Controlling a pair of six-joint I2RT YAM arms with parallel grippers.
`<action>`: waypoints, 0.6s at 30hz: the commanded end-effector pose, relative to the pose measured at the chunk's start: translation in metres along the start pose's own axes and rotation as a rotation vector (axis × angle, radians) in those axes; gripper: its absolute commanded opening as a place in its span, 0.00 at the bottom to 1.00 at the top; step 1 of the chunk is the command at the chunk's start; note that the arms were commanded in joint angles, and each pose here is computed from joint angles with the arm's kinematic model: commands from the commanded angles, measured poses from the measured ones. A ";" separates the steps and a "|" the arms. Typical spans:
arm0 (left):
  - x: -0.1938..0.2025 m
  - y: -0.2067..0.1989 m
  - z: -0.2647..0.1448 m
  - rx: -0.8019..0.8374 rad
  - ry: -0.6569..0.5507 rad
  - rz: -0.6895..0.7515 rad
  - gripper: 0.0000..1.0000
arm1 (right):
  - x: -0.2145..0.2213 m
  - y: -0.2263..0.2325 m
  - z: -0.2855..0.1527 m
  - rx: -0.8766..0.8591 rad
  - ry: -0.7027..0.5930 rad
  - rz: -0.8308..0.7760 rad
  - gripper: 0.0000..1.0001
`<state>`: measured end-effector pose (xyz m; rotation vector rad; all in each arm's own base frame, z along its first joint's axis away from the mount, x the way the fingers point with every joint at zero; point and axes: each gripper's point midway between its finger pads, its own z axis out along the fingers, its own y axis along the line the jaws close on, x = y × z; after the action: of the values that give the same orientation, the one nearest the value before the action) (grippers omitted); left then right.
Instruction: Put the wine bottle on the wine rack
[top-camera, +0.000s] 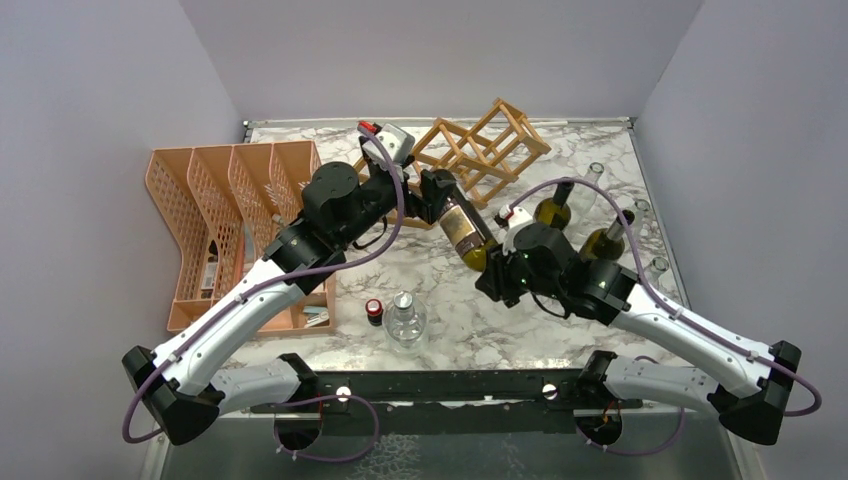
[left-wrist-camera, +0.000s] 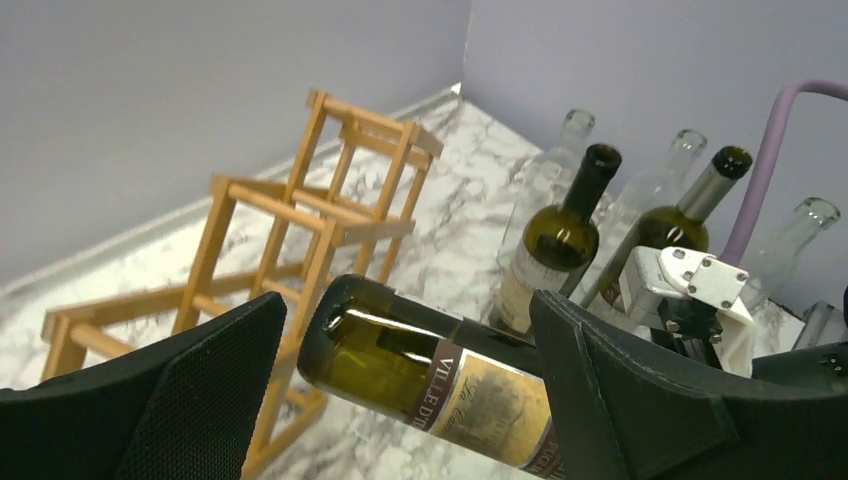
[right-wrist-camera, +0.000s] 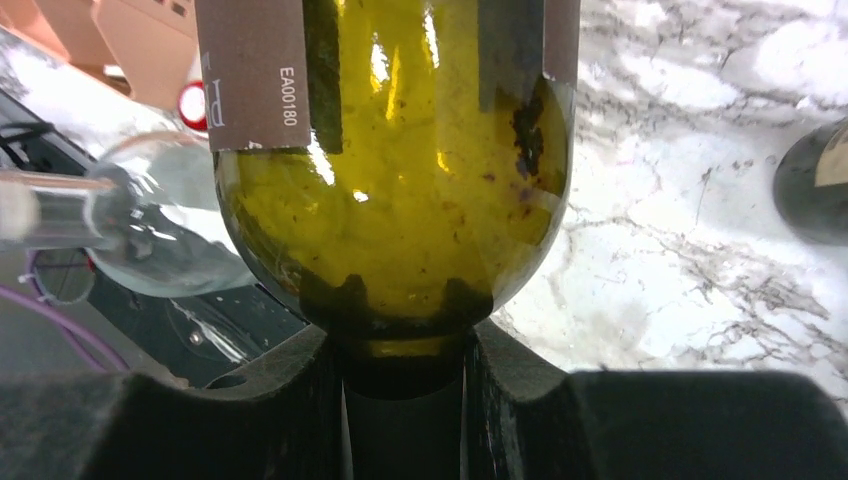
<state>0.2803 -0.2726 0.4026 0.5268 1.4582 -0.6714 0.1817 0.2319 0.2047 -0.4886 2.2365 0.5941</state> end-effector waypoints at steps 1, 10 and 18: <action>0.028 0.019 -0.012 -0.131 0.146 -0.132 0.99 | -0.018 0.019 0.005 -0.100 -0.097 0.031 0.01; 0.050 0.051 -0.029 -0.284 0.180 -0.149 0.99 | 0.027 -0.001 0.037 -0.034 -0.016 0.044 0.01; 0.077 0.080 -0.034 -0.425 0.217 -0.082 0.99 | 0.032 -0.006 0.062 -0.033 -0.082 0.058 0.01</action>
<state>0.3011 -0.2169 0.3268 0.2714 1.7684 -0.4677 0.1658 0.2226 0.0998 -0.4986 2.4014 0.5382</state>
